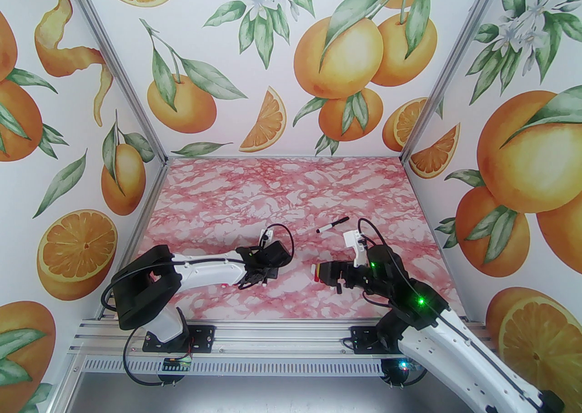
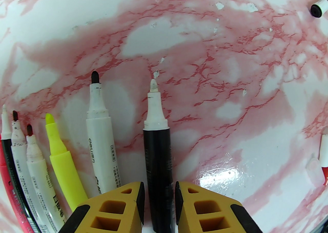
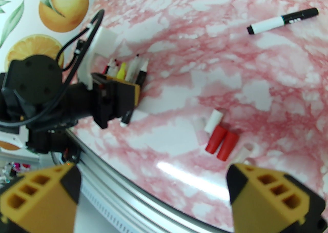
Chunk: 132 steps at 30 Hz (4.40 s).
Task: Open the pen caps
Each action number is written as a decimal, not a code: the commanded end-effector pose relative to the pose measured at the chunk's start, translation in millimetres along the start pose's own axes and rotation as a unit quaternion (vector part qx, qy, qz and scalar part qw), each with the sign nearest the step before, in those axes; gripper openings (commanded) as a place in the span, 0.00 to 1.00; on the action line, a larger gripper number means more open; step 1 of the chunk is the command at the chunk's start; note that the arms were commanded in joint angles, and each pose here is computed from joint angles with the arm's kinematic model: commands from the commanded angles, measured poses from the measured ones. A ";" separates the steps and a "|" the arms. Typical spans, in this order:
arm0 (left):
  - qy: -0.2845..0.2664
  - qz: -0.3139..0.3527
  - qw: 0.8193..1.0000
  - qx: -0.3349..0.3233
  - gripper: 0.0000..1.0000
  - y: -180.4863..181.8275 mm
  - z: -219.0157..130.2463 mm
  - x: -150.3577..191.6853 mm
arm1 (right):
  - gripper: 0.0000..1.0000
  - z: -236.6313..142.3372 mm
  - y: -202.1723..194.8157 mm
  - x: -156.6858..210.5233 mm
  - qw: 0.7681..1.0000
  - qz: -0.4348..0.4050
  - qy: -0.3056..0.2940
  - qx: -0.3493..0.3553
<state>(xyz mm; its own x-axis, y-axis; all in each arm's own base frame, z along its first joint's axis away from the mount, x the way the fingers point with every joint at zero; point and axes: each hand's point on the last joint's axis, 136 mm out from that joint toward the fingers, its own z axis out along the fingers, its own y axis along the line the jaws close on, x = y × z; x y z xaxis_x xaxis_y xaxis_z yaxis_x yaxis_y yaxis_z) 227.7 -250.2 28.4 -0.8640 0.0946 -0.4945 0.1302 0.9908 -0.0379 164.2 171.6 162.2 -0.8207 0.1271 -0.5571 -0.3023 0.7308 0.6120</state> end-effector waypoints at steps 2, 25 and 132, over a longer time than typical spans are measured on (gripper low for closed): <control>-0.042 0.003 0.999 0.021 0.27 -10.2 -30.5 -31.6 | 1.00 0.8 -5.7 1.2 1.000 0.004 -0.003 0.012; -0.061 0.244 0.937 0.241 0.34 -122.5 -50.6 -130.4 | 0.99 -57.0 -29.8 -27.0 0.985 0.048 -0.139 0.091; 0.071 0.173 0.979 0.082 0.36 -67.8 -9.5 9.2 | 0.99 -35.9 -31.9 -18.7 0.987 0.079 -0.112 0.078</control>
<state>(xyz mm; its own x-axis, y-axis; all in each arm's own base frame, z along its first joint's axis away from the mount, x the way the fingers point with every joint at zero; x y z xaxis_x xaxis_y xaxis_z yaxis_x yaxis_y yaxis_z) 201.9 -306.5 26.4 -0.8228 0.4438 -0.3551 0.4817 0.8761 -0.0213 171.2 117.6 175.0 -0.7105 0.3769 -0.5943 -0.0826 0.7939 0.6024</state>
